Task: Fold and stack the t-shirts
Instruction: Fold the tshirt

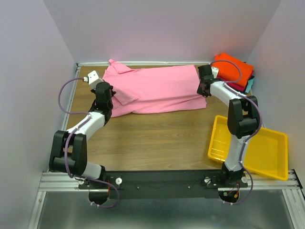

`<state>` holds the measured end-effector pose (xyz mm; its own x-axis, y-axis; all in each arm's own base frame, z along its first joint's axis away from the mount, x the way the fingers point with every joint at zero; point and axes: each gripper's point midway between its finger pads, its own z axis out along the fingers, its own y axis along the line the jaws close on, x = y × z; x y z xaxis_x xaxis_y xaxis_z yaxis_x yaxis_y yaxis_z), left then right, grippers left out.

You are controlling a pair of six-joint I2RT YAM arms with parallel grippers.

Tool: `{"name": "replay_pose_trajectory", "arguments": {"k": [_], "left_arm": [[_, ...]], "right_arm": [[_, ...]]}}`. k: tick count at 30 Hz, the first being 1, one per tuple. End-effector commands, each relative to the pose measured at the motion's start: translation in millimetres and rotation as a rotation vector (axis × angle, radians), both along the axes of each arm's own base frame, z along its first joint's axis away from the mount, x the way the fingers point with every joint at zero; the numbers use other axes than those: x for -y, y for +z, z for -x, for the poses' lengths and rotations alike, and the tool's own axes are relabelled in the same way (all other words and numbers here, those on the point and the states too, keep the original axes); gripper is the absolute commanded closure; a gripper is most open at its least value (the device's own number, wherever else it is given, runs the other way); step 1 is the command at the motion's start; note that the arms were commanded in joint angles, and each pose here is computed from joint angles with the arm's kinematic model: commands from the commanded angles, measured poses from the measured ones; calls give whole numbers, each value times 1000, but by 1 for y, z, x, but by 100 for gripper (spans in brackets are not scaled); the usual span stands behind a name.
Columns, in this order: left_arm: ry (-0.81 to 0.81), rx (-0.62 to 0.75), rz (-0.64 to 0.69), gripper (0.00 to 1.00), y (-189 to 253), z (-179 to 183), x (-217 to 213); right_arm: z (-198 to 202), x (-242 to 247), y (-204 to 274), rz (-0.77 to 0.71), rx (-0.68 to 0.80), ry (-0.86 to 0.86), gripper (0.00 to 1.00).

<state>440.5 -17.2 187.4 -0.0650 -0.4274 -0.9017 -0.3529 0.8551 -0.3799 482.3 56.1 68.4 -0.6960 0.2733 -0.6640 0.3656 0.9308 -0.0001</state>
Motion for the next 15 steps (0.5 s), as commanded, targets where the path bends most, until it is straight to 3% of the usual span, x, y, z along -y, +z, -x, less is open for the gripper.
{"name": "replay_pose_trajectory", "arguments": {"k": [1, 4, 6, 7, 8, 9, 11, 13, 15], "left_arm": [[-8, 14, -17, 100, 6, -18, -2], [1, -5, -20, 100, 2, -27, -6], [5, -16, -30, 97, 4, -32, -9], [7, -28, -36, 81, 2, -35, -11], [14, -52, -40, 54, -1, -33, -14], [36, -60, -51, 25, 0, -32, -18], [64, -60, -58, 11, 6, -26, -25], [86, -53, -60, 4, 10, -14, -31], [82, -75, -57, 4, 2, -3, -31]], "right_arm": [[-14, 3, 0, 13, 5, 9, 98], [-21, 0, 2, 2, 14, 16, 97], [-25, -5, 6, -15, 25, 31, 87], [-27, -6, 9, -19, 30, 37, 80], [-30, -11, 14, -35, 41, 56, 59], [-30, -13, 17, -42, 44, 66, 48], [-32, -16, 27, -59, 69, 77, 24], [-30, -22, 31, -84, 84, 101, 18], [-25, -29, 41, -114, 116, 133, 16]]}}
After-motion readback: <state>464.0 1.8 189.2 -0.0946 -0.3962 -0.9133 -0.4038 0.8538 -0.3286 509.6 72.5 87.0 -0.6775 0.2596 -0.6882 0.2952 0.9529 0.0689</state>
